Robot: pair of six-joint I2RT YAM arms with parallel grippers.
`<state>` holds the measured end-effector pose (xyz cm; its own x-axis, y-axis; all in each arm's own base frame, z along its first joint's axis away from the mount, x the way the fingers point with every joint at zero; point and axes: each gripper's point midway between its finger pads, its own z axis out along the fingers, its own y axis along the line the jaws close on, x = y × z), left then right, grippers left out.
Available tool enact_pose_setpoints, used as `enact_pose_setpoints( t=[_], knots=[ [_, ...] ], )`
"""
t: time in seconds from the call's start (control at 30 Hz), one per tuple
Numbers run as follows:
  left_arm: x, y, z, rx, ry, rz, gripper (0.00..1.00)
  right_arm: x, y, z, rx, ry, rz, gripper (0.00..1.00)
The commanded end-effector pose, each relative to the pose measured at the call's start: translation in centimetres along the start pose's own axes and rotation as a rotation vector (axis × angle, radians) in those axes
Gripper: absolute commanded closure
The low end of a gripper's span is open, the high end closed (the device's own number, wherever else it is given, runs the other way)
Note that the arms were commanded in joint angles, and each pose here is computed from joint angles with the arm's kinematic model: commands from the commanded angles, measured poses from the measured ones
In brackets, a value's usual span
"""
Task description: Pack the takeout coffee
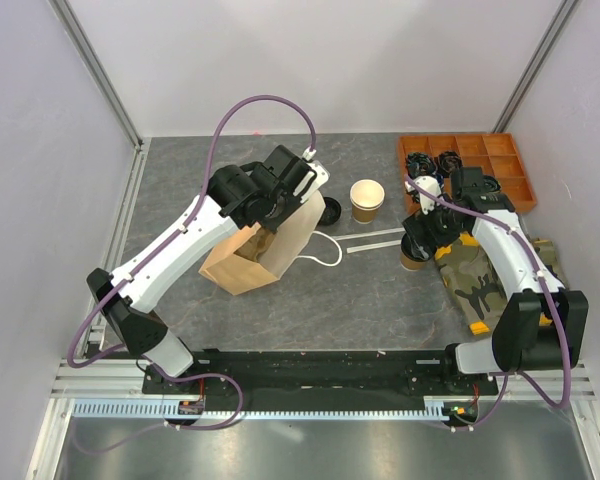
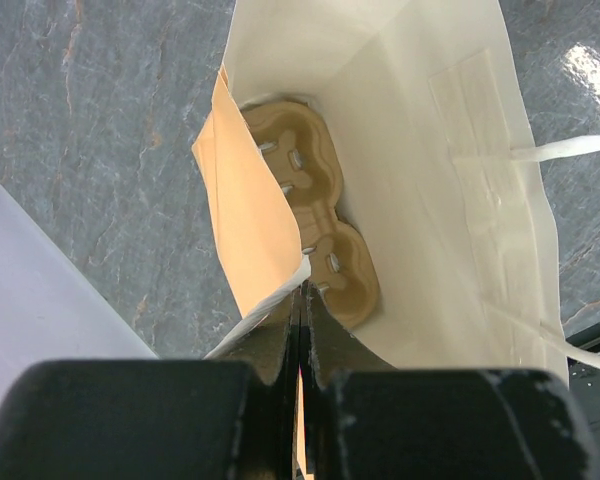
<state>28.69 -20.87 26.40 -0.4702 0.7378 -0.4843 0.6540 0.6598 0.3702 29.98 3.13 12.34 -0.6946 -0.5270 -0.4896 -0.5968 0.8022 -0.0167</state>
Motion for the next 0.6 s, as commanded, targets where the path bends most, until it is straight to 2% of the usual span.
enact_pose_setpoints(
  t=[0.0,0.57],
  knots=[
    [-1.3,-0.3,-0.3,0.014,-0.042,-0.04,0.98,-1.4,-0.1,0.4,-0.004,-0.07,0.012,0.02],
    [-1.3,-0.6,-0.2,0.029,-0.041,-0.039,0.98,-1.4,-0.2,1.6,-0.015,-0.067,0.019,0.02]
  ],
)
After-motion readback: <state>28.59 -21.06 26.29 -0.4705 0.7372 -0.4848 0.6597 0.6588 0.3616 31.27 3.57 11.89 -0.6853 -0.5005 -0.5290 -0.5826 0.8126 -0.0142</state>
